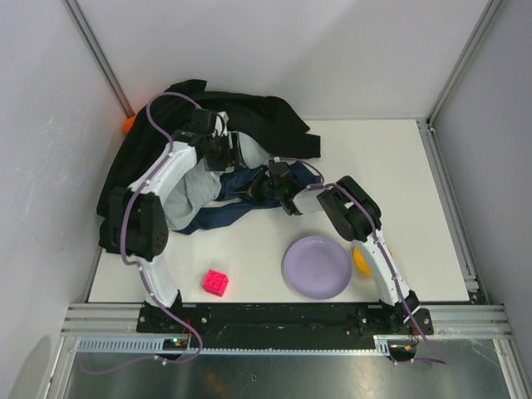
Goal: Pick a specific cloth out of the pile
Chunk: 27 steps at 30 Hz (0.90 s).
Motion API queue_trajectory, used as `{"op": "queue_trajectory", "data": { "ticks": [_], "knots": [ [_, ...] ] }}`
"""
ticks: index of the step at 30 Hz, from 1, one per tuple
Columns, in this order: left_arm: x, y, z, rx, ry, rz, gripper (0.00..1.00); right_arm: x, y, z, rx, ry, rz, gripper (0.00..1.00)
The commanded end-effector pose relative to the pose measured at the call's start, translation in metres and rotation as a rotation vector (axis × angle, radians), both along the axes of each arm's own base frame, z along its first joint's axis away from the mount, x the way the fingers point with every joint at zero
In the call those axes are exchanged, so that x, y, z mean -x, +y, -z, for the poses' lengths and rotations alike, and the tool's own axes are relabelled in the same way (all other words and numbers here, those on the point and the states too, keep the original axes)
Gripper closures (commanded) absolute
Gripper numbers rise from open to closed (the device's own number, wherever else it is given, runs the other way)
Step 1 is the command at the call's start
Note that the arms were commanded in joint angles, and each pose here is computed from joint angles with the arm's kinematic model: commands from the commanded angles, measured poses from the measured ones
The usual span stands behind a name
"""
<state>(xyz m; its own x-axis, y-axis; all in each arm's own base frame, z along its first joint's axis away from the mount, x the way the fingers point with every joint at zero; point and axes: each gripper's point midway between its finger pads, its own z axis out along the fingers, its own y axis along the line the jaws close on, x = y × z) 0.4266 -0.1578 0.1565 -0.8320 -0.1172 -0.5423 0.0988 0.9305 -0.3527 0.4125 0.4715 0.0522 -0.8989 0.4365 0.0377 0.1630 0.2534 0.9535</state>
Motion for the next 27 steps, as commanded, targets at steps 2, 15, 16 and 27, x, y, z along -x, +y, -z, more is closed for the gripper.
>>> {"op": "queue_trajectory", "data": {
  "ticks": [2, 15, 16, 27],
  "knots": [
    [-0.035, -0.010, 0.025, -0.004, 0.010, 0.022, 0.26, -0.001, -0.014, -0.048, -0.030, -0.101, -0.034, 1.00],
    [-0.081, 0.062, 0.074, -0.047, 0.083, -0.182, 0.27, 0.001, -0.061, -0.119, 0.069, -0.279, -0.057, 1.00],
    [-0.081, 0.069, 0.075, -0.046, 0.086, -0.195, 0.27, 0.000, -0.065, -0.127, 0.070, -0.294, -0.054, 1.00],
    [-0.069, 0.141, 0.096, -0.053, 0.151, -0.333, 0.27, -0.017, -0.133, -0.227, 0.039, -0.461, 0.029, 1.00]
  ]
}}
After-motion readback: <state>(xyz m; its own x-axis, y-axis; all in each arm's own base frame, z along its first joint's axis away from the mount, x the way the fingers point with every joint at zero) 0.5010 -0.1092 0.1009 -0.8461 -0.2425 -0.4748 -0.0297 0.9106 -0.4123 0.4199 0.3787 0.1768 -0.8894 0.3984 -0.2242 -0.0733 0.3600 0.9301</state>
